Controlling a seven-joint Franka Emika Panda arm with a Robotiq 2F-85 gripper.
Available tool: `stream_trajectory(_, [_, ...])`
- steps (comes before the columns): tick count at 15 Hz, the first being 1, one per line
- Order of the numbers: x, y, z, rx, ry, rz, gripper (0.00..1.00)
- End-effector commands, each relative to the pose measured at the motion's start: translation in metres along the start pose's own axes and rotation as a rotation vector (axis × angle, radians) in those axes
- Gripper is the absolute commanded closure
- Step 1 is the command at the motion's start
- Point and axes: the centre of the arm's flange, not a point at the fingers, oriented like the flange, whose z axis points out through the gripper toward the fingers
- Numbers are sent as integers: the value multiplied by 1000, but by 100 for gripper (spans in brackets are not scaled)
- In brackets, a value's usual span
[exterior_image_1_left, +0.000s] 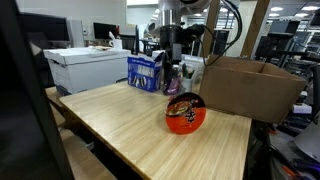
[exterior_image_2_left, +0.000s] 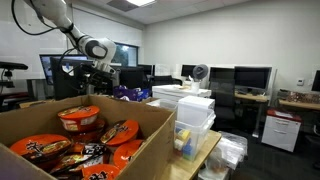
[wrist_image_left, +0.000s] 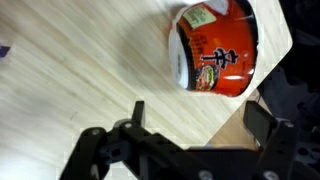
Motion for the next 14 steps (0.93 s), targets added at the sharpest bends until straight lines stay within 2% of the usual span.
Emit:
stream_trajectory(1, [-21,-7,-43,-132,97,97,0])
stream_trajectory(5, [-37,-5,-73,-254,168,181,0])
stream_trajectory(8, [-54,-2,-83,-326,214,272,0])
stream_trajectory(14, [-87,-4,-94,-380,320,502,0])
